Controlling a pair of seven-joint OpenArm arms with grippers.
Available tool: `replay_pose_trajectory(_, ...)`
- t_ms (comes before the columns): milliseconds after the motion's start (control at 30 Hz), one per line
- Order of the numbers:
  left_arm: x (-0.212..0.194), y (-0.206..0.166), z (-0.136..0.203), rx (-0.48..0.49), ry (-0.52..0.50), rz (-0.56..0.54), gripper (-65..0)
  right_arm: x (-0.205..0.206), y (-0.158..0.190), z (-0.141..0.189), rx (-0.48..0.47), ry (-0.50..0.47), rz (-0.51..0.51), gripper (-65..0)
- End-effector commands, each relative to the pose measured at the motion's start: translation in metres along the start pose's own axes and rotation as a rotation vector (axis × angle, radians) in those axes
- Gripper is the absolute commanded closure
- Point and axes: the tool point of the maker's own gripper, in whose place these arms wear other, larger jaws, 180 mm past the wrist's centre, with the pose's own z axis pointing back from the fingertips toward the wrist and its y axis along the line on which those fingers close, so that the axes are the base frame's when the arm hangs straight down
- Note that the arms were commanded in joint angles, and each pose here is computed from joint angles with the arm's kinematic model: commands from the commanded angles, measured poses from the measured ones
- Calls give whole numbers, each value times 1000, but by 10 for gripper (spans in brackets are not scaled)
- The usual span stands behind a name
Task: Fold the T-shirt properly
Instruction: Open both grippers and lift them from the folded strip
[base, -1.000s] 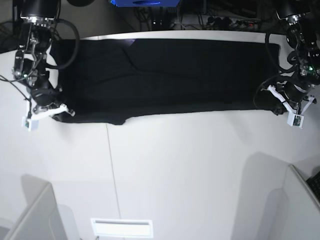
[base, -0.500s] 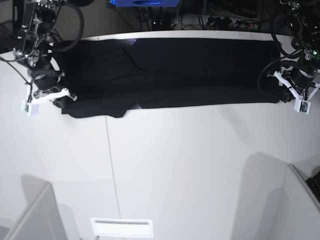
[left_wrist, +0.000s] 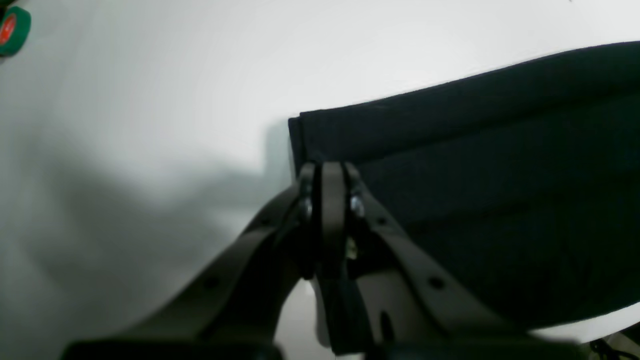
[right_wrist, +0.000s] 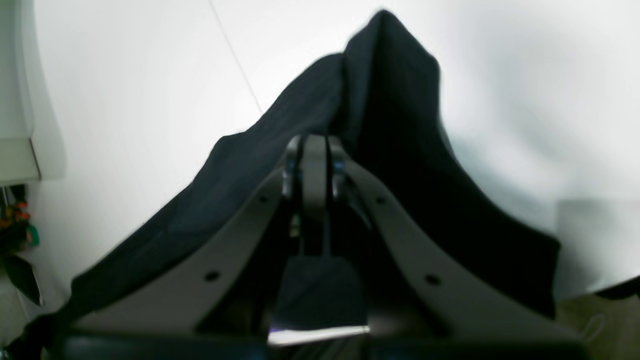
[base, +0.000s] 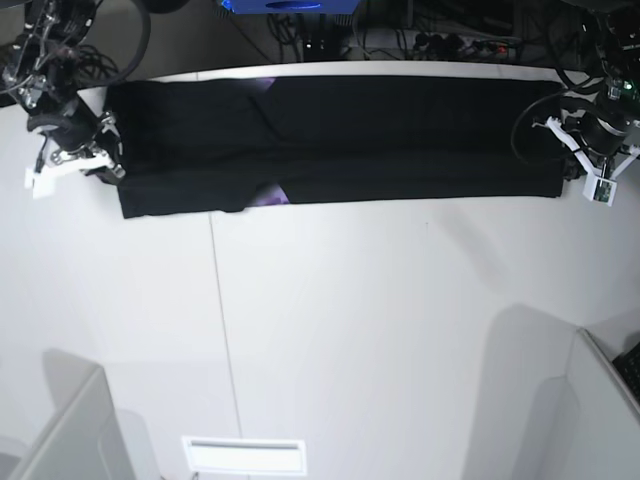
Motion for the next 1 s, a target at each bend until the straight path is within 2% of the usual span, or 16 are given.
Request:
replay_pose_trajectory(0, 8, 12, 8, 33, -28, -16, 0, 6, 6, 4, 20, -22, 15, 0)
replay_pose_trajectory(167, -5, 23, 15, 68, 4, -9, 0, -11, -6, 7, -9, 18, 6, 0)
replay_pose_trajectory(333, -15, 19, 15, 55, 31, -14, 0, -32, -13, 9, -25, 56, -30, 0)
replay_pose_trajectory(900, -30, 17, 16, 50, 72, -10, 0, -34, -17, 10, -38, 61, -34, 0)
replay_pose_trajectory(933, -31, 17, 17, 49, 75, -10, -41, -34, -17, 10, -38, 61, -34, -2)
replay_pose_trajectory(967, -31, 17, 16, 49, 74, -9, -97, -34, -18, 10, -39, 59, -34, -51)
